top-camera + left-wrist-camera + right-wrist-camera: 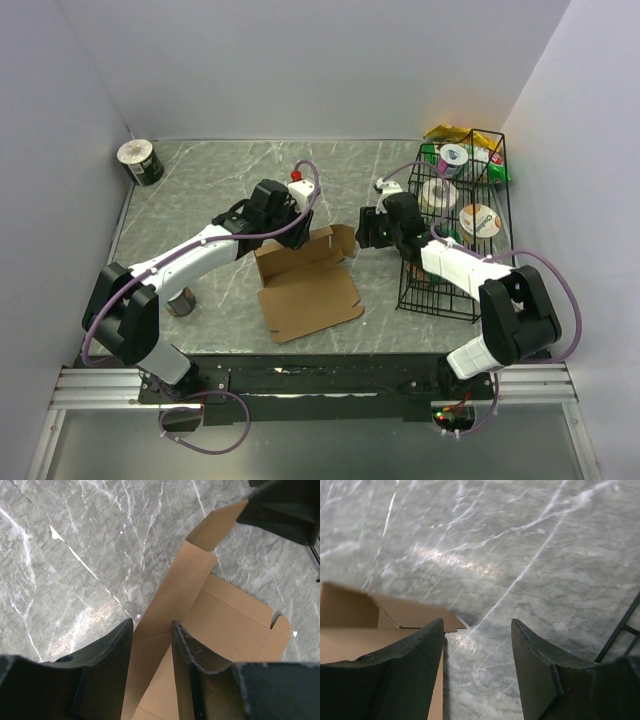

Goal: Fold the paper box

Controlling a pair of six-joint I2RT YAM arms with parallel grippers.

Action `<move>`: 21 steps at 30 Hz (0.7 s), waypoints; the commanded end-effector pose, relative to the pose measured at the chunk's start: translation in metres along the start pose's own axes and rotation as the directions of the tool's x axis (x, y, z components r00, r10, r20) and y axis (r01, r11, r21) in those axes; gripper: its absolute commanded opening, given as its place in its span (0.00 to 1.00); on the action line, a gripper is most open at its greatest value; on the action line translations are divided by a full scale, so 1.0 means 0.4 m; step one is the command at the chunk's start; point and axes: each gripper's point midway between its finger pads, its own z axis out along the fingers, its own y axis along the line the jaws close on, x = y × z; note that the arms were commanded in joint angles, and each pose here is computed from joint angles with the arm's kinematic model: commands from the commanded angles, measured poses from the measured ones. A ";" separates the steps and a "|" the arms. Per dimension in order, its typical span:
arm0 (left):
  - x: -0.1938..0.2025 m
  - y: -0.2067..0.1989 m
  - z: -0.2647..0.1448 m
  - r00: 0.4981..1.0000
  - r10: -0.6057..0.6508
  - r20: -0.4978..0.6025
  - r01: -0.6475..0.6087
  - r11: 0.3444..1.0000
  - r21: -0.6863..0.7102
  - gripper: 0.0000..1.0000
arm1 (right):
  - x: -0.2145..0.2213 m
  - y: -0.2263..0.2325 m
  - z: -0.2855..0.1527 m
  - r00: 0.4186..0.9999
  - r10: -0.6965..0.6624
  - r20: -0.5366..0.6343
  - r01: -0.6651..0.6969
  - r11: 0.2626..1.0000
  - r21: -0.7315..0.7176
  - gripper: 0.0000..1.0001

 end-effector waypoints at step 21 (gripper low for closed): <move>0.048 -0.007 -0.006 0.998 0.012 -0.064 -0.011 1.000 0.015 0.39 | -0.002 0.183 -0.016 0.944 -0.247 0.218 0.321 0.837 -0.443 0.65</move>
